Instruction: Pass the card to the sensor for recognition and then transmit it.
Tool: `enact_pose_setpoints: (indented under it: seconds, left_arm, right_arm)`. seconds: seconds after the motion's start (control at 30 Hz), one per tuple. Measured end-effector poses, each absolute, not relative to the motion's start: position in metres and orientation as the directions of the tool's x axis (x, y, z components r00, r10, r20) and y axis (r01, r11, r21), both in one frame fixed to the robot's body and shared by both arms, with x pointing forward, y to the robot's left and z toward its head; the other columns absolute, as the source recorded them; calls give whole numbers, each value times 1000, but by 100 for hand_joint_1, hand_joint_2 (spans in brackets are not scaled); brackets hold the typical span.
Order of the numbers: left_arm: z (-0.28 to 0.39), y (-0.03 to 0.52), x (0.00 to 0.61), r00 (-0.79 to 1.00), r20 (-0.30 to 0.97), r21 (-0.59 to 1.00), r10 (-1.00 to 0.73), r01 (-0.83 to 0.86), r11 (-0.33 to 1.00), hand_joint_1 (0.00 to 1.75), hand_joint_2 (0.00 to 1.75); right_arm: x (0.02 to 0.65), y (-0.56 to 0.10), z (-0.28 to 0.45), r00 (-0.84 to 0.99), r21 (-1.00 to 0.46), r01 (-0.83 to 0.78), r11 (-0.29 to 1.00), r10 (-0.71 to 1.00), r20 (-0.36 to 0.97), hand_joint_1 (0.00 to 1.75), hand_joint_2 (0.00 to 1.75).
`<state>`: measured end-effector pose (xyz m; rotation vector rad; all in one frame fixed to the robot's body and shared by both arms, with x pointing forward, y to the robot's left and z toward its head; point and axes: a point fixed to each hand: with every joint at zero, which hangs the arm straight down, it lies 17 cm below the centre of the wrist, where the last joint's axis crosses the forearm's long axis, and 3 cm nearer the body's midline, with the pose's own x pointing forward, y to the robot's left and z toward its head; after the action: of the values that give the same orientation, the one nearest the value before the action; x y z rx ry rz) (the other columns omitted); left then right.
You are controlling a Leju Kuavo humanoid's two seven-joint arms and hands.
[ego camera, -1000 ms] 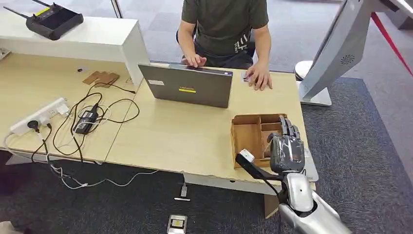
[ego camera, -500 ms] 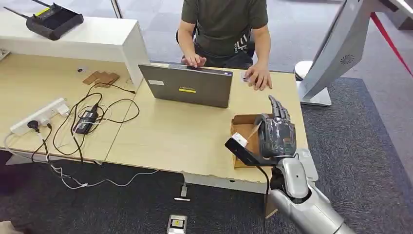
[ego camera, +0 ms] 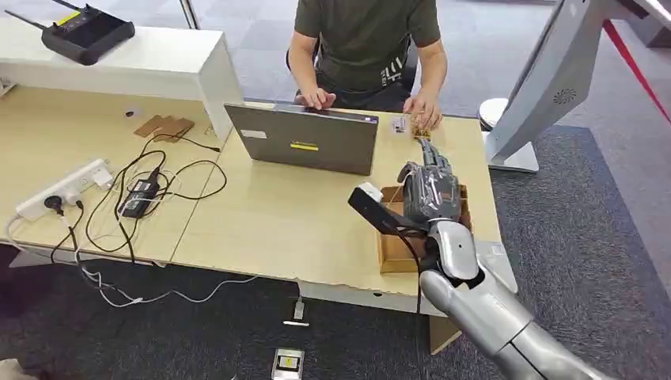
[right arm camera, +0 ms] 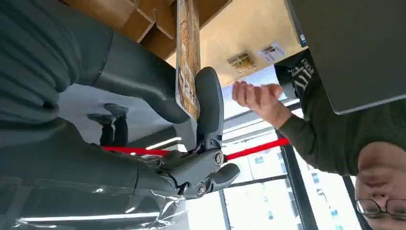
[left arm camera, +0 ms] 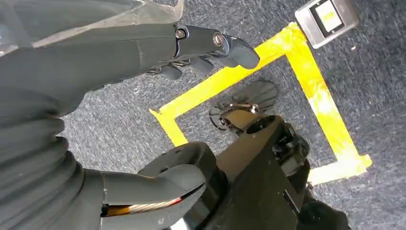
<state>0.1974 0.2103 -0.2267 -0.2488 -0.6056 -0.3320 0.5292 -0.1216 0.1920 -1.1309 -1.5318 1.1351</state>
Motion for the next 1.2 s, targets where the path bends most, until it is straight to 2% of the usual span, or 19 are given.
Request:
enact_pose_setpoints:
  seconds: [0.93,0.97,1.0,1.03,1.2]
  left_arm:
    - [-226,204,194,760,598,-134,-255,408,903,0,175]
    - [-226,204,194,760,598,-134,-255,408,903,0,175]
    - [-226,204,193,760,598,-134,-256,409,903,0,175]
    - [-226,204,193,760,597,-134,-256,410,902,0,175]
    - [-227,204,192,757,597,-130,-266,419,899,0,175]
  right_arm:
    - [529,-130,183,-114,-980,184,78,992,57,175,175]
    - [529,-131,182,-113,-980,184,75,992,54,30,175]
    - [528,-131,182,-111,-980,185,73,992,53,30,175]
    - [527,-132,182,-109,-980,186,76,992,56,0,175]
    - [526,-137,183,-89,-976,196,99,993,83,0,175]
